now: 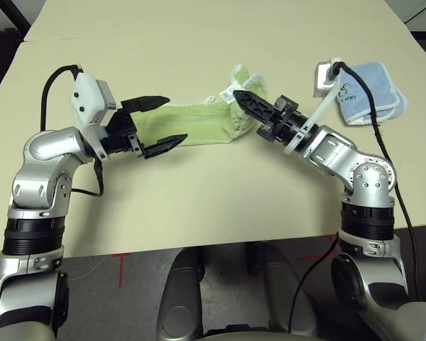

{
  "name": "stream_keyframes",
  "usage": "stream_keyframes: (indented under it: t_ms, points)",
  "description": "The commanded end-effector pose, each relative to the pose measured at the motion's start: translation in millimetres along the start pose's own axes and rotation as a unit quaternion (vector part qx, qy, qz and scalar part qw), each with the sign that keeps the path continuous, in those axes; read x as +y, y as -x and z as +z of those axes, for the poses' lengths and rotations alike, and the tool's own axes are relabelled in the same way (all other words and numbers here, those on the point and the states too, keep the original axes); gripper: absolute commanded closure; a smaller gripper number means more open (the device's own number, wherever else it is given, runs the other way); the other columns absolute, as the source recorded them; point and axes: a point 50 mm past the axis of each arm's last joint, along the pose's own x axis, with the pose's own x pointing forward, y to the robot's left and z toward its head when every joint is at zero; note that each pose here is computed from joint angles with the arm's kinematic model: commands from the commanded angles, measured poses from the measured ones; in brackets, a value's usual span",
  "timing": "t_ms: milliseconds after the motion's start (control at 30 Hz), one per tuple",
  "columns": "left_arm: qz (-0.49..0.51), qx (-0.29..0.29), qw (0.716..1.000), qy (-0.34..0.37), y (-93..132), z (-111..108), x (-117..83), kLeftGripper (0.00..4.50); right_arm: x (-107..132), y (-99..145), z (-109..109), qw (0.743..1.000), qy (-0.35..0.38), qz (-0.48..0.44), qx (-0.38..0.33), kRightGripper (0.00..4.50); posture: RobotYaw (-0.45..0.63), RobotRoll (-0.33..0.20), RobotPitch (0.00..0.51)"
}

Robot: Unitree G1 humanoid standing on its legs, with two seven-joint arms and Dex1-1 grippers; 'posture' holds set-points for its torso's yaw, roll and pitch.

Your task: Fold the towel and set it aside.

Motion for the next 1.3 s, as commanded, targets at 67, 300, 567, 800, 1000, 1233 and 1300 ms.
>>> stream_keyframes:
  t_ms: [67,300,567,800,1000,1233,1300]
  points:
    - [-0.008,0.011,1.000,-0.017,1,2,-5,0.00,0,-8,-10,1.000,-0.002,0.009,0.024,4.48,0.04,0.000,0.303]
    - [-0.007,0.012,1.000,-0.017,1,1,-6,0.00,-1,-18,-14,0.999,-0.001,0.017,0.036,4.48,0.05,0.000,0.303]
    - [-0.006,0.014,1.000,-0.018,2,1,-6,0.00,-3,-28,-19,0.998,-0.001,0.025,0.052,4.48,0.05,0.000,0.303]
    - [-0.006,0.016,1.000,-0.018,3,1,-7,0.00,-5,-39,-28,0.997,-0.002,0.030,0.077,4.48,0.07,0.000,0.306]
    - [-0.006,0.018,1.000,-0.018,3,2,-8,0.00,-11,-43,-35,0.995,0.001,0.021,0.094,4.48,0.07,0.000,0.306]
    - [-0.006,0.018,1.000,-0.019,3,1,-8,0.00,-24,-52,-46,0.993,0.025,-0.024,0.110,4.48,0.07,0.000,0.305]
    - [-0.007,0.018,1.000,-0.019,3,2,-8,0.00,-25,-55,-49,0.993,0.029,-0.028,0.115,4.48,0.08,0.000,0.303]
